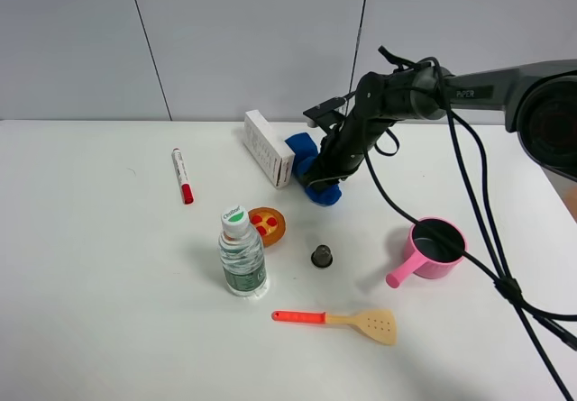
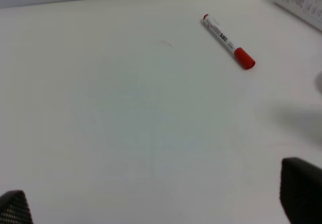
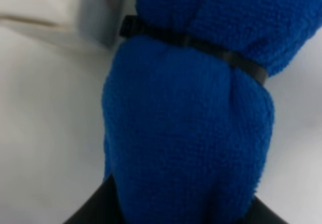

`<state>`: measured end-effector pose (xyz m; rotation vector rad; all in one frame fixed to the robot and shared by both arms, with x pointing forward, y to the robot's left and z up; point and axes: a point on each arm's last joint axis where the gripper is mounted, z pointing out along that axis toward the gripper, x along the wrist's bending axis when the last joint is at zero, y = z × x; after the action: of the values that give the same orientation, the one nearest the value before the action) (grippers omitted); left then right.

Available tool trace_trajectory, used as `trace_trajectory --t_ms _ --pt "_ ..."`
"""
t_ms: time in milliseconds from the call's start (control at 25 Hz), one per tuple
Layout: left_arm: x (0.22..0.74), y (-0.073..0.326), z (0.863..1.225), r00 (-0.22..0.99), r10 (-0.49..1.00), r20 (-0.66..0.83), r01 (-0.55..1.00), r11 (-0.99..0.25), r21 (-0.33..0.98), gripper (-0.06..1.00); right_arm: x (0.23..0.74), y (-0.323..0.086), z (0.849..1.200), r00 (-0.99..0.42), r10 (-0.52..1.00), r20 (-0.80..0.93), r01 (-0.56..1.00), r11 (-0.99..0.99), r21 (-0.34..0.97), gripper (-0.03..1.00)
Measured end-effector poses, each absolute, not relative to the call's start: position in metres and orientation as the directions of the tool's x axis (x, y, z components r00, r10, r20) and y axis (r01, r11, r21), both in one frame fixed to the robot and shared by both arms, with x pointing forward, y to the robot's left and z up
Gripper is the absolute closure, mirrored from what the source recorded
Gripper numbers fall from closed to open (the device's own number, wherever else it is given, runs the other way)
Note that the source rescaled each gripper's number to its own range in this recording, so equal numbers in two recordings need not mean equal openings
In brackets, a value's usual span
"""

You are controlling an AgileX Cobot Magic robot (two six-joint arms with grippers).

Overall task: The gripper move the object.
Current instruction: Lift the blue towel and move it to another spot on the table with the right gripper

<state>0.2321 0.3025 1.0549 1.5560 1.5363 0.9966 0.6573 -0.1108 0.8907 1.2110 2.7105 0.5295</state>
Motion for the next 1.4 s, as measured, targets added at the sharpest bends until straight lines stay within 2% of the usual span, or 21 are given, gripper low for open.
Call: trace_trajectory --t_ms 160,560,920,1120,1400 --pt "0.232 0.302 1.055 -0.01 0.999 0.037 0.441 -0.028 0.897 -0.06 0.655 -0.116 0.912 -0.685 0.728 -0.012 0.677 0.643 0.358 0.97" --pt "0.232 0.302 1.055 -0.01 0.999 0.037 0.441 -0.028 0.897 -0.06 0.633 -0.141 1.011 -0.737 0.671 -0.08 0.588 0.695 0.413 0.97" --pt "0.232 0.302 1.055 -0.01 0.999 0.037 0.441 -0.028 0.897 -0.06 0.581 -0.163 1.084 -0.793 0.595 -0.128 0.514 0.767 0.384 0.97" --pt "0.232 0.302 1.055 -0.01 0.999 0.037 0.441 -0.028 0.897 -0.06 0.537 -0.185 1.077 -0.805 0.578 -0.137 0.518 0.796 0.312 0.97" --pt "0.232 0.302 1.055 -0.01 0.999 0.037 0.441 -0.028 0.897 -0.06 0.478 -0.249 1.035 -0.738 0.655 -0.161 0.61 0.75 0.256 0.97"
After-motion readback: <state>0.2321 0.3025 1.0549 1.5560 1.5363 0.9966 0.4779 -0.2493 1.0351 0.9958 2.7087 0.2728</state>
